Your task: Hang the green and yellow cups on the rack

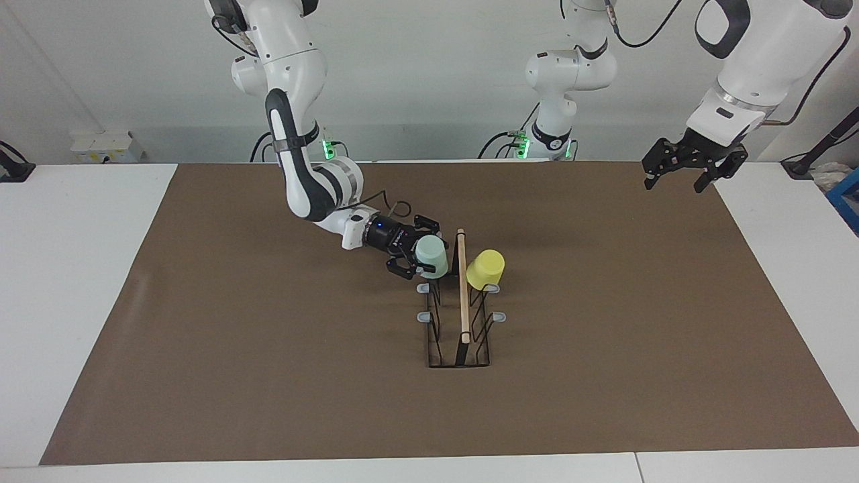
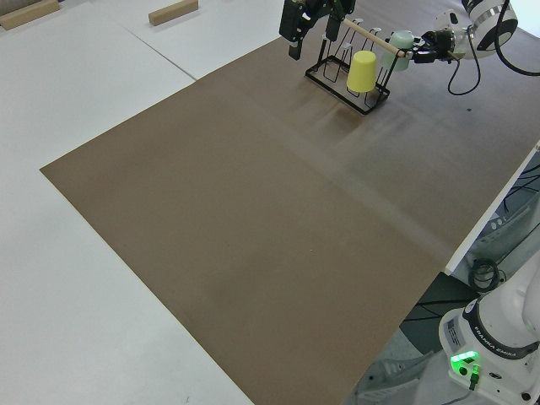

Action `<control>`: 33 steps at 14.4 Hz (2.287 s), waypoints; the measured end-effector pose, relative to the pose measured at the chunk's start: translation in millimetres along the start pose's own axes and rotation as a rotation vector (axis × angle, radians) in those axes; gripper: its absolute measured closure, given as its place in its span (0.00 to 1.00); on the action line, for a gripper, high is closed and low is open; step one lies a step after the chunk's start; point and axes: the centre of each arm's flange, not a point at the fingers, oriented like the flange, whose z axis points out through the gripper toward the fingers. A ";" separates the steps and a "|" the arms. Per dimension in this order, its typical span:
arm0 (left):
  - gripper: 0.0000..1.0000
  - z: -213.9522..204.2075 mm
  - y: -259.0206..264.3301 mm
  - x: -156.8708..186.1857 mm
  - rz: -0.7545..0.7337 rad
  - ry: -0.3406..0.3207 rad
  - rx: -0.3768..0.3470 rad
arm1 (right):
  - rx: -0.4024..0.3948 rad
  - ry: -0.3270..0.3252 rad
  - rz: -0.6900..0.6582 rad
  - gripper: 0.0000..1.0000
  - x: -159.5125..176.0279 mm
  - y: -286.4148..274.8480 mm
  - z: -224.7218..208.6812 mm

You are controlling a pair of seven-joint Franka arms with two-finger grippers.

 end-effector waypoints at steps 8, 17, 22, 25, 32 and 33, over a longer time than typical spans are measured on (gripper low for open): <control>0.00 -0.3 0.1 -0.2 0.000 0.000 0.000 | 0.000 0.008 -0.008 0.00 4.9 2.2 3.1; 0.00 0.0 2.1 -0.4 0.004 -0.004 0.000 | -0.072 -0.108 -0.065 0.00 95.3 -0.2 -1.7; 0.00 -1.3 1.1 -1.2 0.002 -0.001 0.000 | 0.063 -0.187 -0.128 0.00 157.0 12.9 1.9; 0.00 -2.3 -0.5 -1.9 -0.002 0.001 0.000 | 0.102 -0.296 -0.213 0.00 190.6 45.6 -17.2; 0.00 -2.4 -0.4 -2.0 -0.002 0.001 0.000 | 0.257 -0.606 -0.321 0.00 249.2 83.9 -84.4; 0.00 -2.4 -0.2 -1.9 -0.001 0.001 0.000 | 0.289 -0.648 -0.328 0.00 252.2 86.3 -92.6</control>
